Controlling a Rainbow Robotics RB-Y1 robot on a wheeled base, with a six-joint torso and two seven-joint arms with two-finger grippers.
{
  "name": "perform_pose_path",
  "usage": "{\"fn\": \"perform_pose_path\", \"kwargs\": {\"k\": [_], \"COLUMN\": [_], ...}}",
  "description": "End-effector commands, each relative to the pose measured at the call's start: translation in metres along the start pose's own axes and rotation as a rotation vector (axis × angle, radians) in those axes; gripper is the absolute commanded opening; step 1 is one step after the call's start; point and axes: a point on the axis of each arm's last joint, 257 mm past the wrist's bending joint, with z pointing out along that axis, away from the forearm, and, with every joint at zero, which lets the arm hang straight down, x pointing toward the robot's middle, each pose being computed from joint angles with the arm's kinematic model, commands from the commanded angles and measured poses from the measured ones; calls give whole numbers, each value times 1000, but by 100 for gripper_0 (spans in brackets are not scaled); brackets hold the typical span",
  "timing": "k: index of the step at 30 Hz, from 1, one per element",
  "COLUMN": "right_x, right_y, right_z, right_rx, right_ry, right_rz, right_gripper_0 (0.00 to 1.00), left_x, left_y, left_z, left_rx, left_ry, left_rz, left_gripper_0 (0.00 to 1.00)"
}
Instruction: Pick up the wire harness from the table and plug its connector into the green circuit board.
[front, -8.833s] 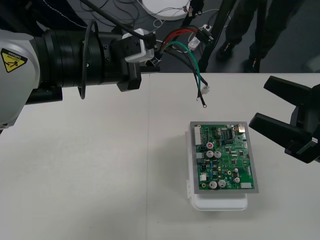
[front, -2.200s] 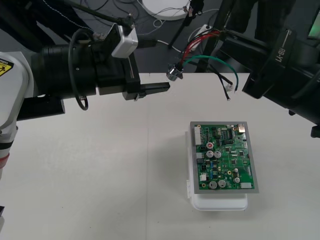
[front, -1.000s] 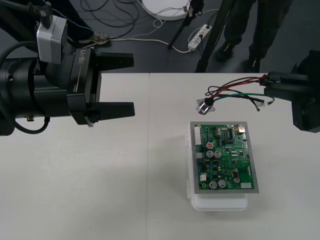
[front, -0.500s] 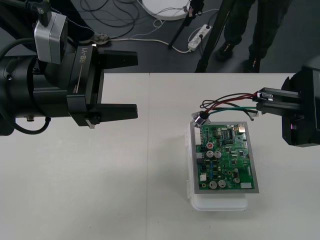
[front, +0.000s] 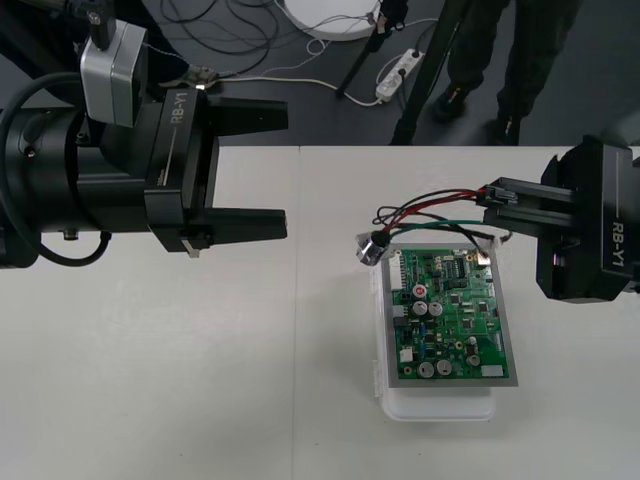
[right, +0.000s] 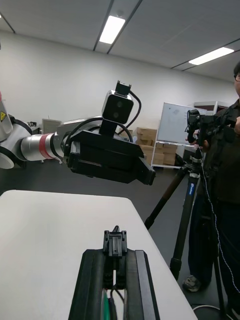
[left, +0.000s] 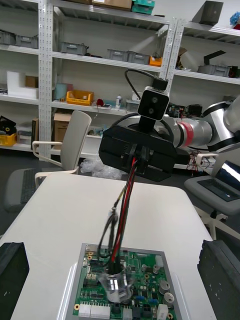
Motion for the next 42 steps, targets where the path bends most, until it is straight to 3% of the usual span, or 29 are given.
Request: {"fn": "perform_pose_path", "kwargs": {"k": [1,42], "right_x": [-10,-17], "right_y": [14,13], "right_z": [21,91], "right_rx": [-12,-3], "right_ry": [0,25], "right_rz": [34,38], "right_gripper_0": [0,0], "left_x": [-14,-15], "left_y": [-17,-17], "left_z": [14,15], "left_rx": [63,63], "left_ry": [-15,-21], "left_rz": [135,149], "left_gripper_0": [100,100]}}
